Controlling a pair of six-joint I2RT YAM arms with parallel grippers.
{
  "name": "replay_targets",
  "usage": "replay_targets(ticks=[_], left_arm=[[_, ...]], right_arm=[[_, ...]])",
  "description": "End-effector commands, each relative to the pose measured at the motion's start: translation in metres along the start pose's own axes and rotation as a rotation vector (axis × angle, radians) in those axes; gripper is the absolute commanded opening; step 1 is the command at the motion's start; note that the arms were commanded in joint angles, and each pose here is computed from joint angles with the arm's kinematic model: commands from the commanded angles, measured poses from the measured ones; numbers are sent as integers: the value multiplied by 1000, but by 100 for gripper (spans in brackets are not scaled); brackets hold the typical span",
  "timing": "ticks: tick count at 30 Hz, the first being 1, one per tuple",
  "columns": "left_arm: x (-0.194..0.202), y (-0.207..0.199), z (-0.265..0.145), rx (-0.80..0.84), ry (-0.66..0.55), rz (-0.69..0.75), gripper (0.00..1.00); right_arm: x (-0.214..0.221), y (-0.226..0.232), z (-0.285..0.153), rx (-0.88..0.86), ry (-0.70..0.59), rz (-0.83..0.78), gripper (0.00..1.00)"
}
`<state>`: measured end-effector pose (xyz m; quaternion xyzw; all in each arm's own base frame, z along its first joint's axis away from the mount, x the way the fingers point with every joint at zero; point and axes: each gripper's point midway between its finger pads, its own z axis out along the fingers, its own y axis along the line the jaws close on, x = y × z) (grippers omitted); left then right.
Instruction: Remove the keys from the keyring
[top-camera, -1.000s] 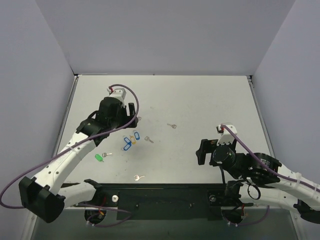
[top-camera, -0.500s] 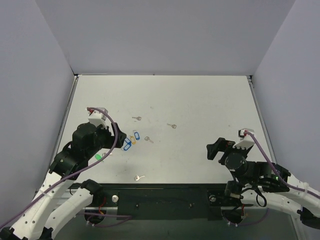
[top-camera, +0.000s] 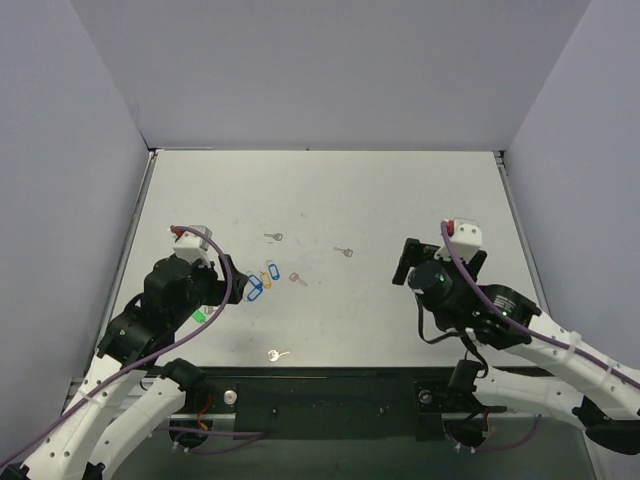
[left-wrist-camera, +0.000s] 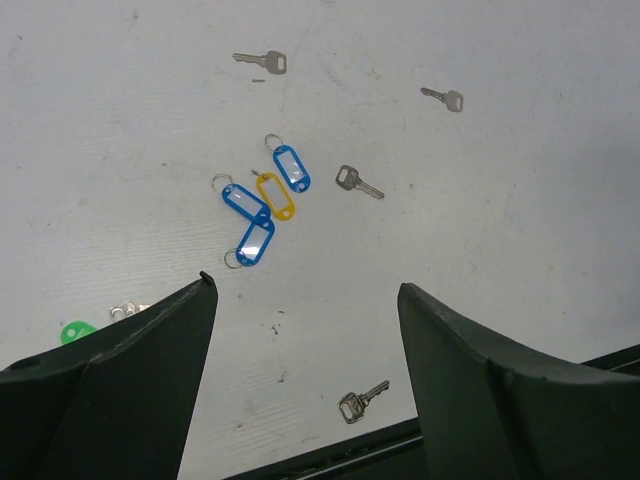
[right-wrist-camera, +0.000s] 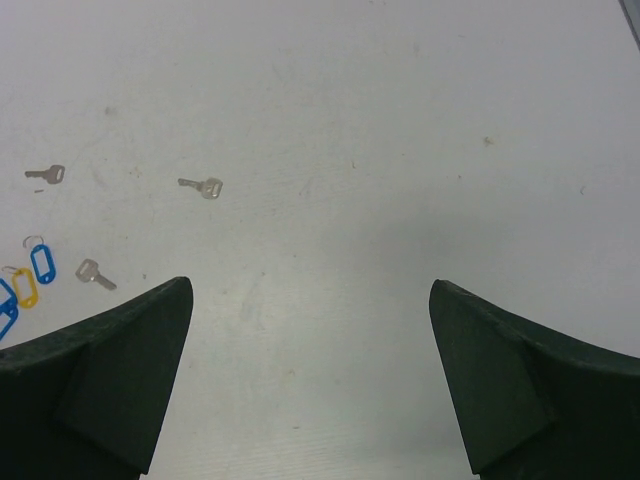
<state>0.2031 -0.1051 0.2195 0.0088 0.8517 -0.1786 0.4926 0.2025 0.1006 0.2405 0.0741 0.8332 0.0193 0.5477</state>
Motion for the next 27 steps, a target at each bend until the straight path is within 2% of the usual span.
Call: replay_targets(ticks=[1,6,11,27], left_arm=[[-6,2,2,-17,-21,11,83],[-7,3,1,-20,-32,11,83],[-6,3,3,-23,-23,14,83],[-7,3,1,-18,-32,14,83]], right_arm=[[-16,46,13,-55,42,-32,100],[-13,102,24,-180,106,-18,100],[-2,129,25,-258,169,-16,100],[9,124,22,-280,178,10,100]])
